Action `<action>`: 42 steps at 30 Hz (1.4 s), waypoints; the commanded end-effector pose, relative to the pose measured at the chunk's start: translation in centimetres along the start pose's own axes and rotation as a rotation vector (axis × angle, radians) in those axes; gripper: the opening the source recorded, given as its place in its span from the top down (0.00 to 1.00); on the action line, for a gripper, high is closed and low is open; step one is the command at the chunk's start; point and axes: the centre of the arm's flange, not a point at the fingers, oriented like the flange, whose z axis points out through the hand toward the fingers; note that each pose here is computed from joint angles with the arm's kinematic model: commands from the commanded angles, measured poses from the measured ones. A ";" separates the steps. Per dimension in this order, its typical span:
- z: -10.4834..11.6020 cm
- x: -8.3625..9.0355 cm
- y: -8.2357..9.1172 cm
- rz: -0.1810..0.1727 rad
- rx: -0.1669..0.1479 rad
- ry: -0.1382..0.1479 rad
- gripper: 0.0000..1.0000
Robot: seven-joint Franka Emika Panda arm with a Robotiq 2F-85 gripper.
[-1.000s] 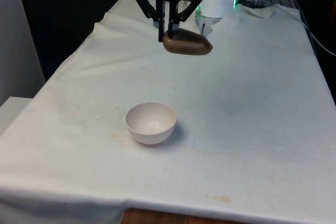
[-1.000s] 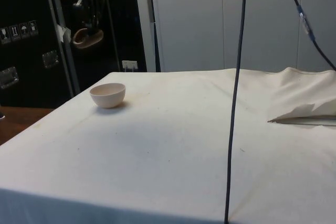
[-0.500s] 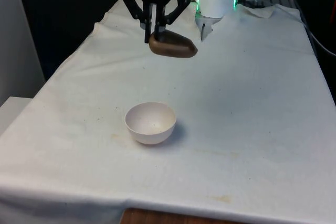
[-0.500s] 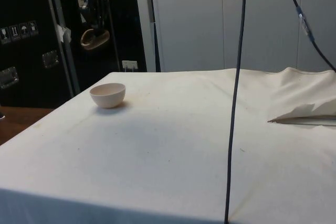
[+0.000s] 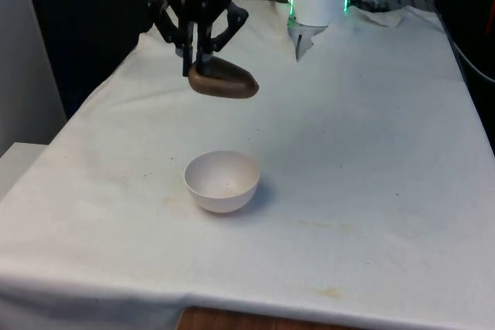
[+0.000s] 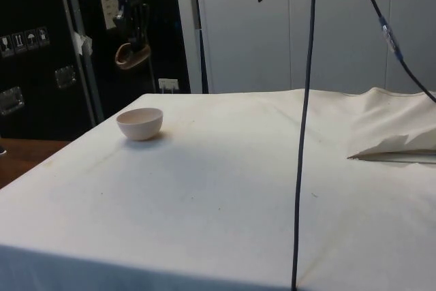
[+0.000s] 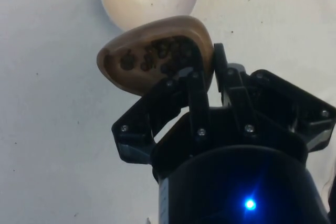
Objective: Pour the coffee beans from the cup into the bowl.
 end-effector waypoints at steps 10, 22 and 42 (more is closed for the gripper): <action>1.3 -0.1 1.9 0.003 -0.005 -0.010 0.98; 2.1 -0.2 2.2 0.003 -0.005 -0.019 0.98; 3.4 0.0 1.4 -0.009 -0.047 -0.036 0.98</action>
